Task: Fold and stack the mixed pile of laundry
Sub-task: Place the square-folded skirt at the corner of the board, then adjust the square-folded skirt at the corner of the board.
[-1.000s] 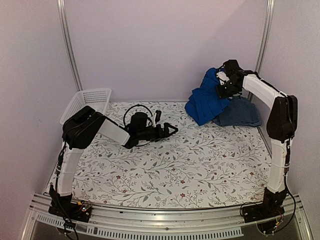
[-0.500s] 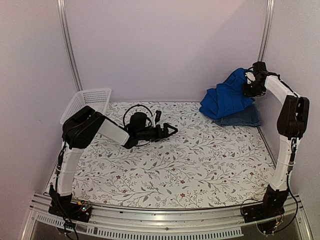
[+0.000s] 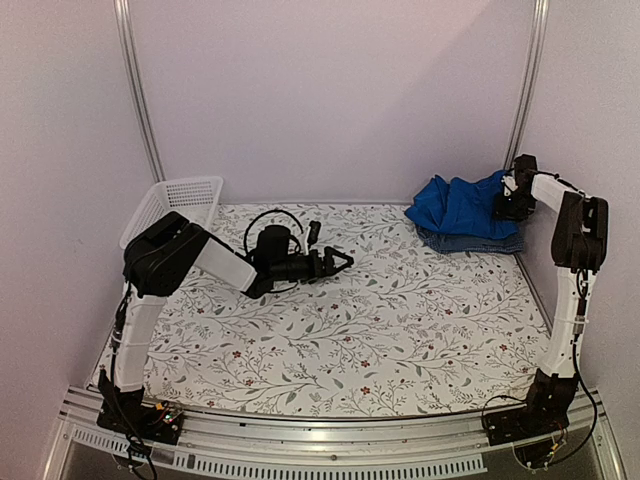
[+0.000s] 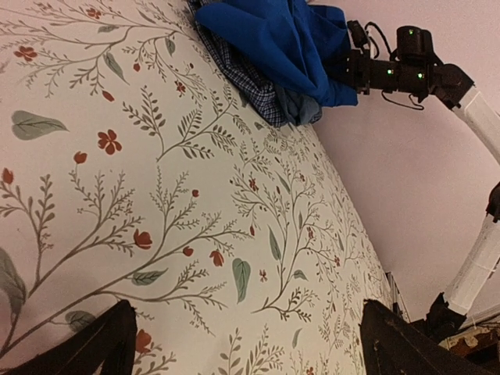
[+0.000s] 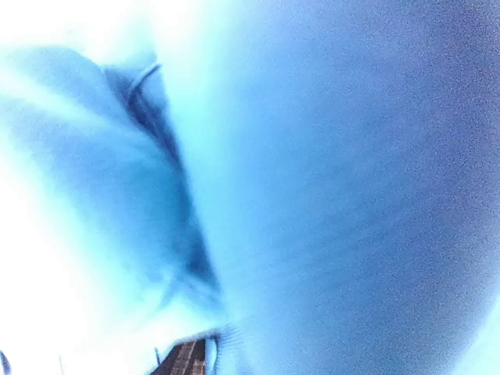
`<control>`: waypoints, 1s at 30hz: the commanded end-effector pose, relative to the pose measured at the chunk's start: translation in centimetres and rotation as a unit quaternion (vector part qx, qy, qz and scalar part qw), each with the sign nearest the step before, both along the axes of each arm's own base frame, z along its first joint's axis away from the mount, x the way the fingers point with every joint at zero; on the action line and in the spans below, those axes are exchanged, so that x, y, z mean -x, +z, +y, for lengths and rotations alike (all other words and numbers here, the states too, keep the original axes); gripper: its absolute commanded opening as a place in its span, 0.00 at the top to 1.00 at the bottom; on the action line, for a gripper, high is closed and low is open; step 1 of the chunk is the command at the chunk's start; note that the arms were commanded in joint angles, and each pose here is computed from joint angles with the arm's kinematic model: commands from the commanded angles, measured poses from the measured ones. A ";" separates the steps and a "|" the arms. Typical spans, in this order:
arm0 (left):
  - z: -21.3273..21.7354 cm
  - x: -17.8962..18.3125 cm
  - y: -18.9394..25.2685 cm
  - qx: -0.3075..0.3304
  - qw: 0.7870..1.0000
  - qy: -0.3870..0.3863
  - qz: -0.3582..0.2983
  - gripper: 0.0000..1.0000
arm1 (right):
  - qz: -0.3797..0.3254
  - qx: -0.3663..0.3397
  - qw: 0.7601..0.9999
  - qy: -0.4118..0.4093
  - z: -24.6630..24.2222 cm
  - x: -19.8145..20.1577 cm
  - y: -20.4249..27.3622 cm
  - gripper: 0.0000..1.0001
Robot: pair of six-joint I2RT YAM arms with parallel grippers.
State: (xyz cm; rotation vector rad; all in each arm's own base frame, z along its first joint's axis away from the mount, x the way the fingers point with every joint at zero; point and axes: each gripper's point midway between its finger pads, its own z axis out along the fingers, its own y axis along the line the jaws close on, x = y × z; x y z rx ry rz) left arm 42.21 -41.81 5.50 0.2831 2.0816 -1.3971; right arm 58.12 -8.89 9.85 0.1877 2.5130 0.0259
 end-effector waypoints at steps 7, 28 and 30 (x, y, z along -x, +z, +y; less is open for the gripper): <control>2.0 0.0 -2.3 -0.036 0.999 0.019 0.031 0.00 | -0.081 0.084 0.991 -0.069 -3.2 0.1 9.0 0.27; 6.2 -1.9 4.1 -0.093 0.988 0.100 -0.071 0.00 | -0.124 -0.019 0.992 -0.011 0.8 -1.1 9.9 0.47; 7.0 -2.1 5.2 -0.086 0.987 0.110 -0.076 0.00 | -0.116 -0.021 0.993 -0.019 0.5 -1.8 8.2 0.48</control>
